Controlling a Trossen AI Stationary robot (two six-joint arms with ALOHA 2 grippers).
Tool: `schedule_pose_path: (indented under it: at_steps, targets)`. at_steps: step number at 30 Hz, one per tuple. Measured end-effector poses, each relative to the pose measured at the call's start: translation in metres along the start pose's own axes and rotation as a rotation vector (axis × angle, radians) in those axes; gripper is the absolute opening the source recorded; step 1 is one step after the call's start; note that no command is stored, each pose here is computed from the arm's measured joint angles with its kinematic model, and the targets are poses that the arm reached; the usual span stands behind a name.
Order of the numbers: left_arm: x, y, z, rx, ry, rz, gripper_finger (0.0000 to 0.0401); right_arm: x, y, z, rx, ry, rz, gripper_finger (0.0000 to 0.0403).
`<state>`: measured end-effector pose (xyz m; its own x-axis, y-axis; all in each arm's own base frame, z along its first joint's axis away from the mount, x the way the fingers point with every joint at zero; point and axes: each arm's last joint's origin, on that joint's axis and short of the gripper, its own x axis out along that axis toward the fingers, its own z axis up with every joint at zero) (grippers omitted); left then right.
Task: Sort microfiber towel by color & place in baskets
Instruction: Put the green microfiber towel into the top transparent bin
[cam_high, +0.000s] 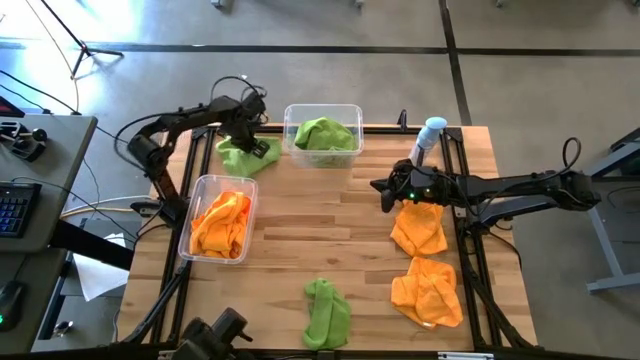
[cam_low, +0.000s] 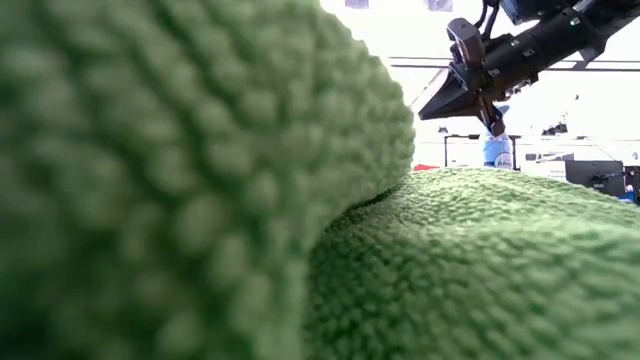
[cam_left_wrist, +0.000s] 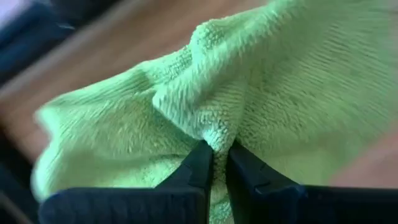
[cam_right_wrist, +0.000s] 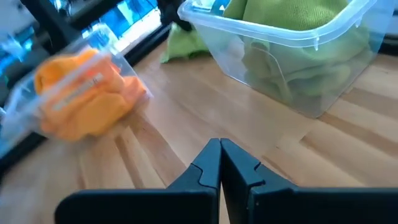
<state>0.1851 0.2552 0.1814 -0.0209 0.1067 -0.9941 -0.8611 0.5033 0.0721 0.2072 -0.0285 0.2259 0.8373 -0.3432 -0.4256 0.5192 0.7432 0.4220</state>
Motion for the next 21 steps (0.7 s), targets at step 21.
schedule_pose_path:
  at_steps: [21]
  targets:
    - [-0.212, -0.050, -0.010, -0.100, -0.737, -0.194, 0.0001, -0.002, -0.015, -0.018, -0.273, 0.277, 0.011, 0.0000]
